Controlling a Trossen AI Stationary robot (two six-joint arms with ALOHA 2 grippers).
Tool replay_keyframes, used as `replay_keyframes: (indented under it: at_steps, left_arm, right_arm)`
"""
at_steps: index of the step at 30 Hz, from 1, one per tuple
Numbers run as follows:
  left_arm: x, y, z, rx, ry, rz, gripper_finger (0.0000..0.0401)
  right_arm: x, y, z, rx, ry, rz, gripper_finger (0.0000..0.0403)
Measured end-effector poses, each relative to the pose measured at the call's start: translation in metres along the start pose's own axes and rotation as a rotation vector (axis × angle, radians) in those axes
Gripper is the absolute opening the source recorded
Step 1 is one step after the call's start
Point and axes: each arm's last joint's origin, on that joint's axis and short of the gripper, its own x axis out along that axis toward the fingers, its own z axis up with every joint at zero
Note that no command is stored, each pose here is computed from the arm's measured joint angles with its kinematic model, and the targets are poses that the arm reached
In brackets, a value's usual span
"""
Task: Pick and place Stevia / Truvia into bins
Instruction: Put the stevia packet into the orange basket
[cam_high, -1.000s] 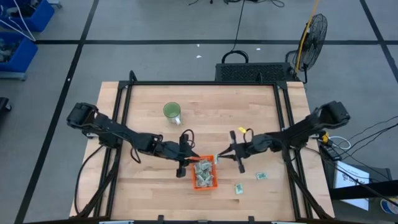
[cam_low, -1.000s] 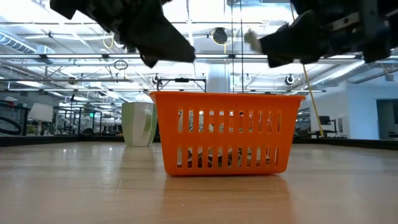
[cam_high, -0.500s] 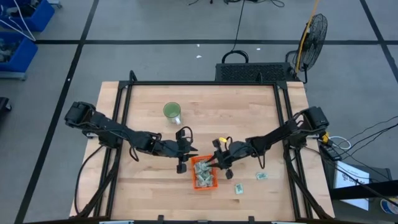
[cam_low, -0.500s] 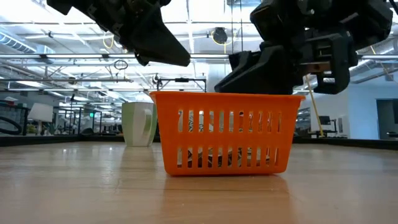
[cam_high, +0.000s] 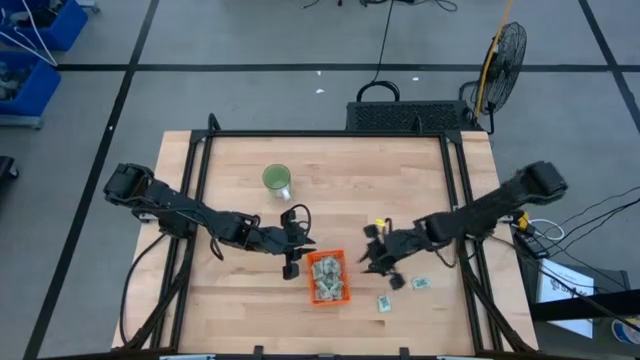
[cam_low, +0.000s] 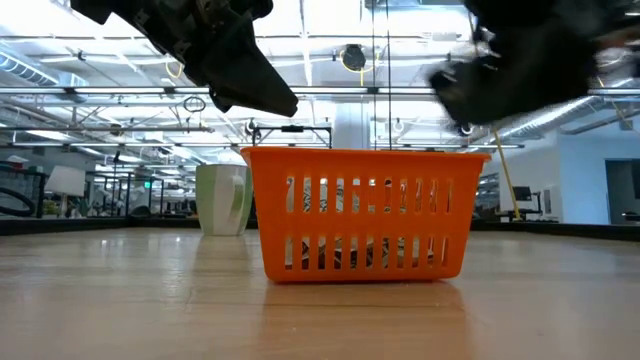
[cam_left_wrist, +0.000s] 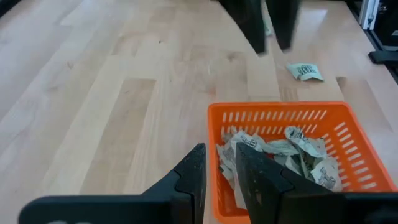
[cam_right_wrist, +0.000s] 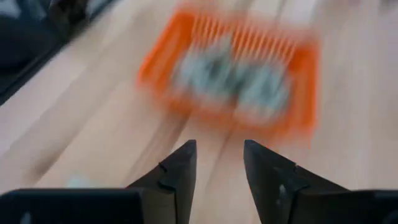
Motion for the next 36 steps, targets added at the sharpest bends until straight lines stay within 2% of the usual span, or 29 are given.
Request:
replay_keyframes:
  at_steps: [3,7,10,14,16,21,25,29,32,36]
  left_arm:
    - [0.0,0.0,0.0,0.0,0.0,0.0,0.0093]
    - [0.0,0.0,0.0,0.0,-0.001,0.0,0.0093]
    - [0.0,0.0,0.0,0.0,-0.001,0.0,0.0093]
    - [0.001,0.003,0.001,0.001,-0.002,0.009,0.0093]
    - [0.001,0.006,0.001,0.009,-0.002,0.016,0.0093]
    - [0.003,0.013,0.003,0.046,-0.003,0.035,0.0093]
    - [0.004,0.017,0.004,0.058,-0.002,0.044,0.0093]
    - [0.005,0.021,0.005,0.066,-0.002,0.054,0.0093]
    - [0.005,0.023,0.005,0.067,-0.002,0.057,0.0093]
    - [0.005,0.023,0.005,0.068,0.001,0.057,0.0093]
  right_arm:
    - [-0.023,0.013,-0.014,0.181,0.199,0.081,0.0127]
    - [-0.052,0.031,-0.032,0.487,0.471,0.161,0.0131]
    - [-0.062,0.048,-0.042,0.617,0.607,0.179,0.0132]
    - [-0.058,0.069,-0.054,0.613,0.637,0.21,0.0132]
    - [-0.055,0.074,-0.063,0.589,0.667,0.168,0.0132]
    - [-0.049,0.077,-0.079,0.576,0.675,0.054,0.0132]
    - [-0.043,0.078,-0.087,0.624,0.688,0.042,0.0132]
    - [-0.041,0.081,-0.092,0.595,0.71,0.031,0.013]
    - [-0.041,0.082,-0.093,0.54,0.699,0.023,0.0113]
    - [-0.04,0.082,-0.093,0.469,0.668,0.002,0.0065]
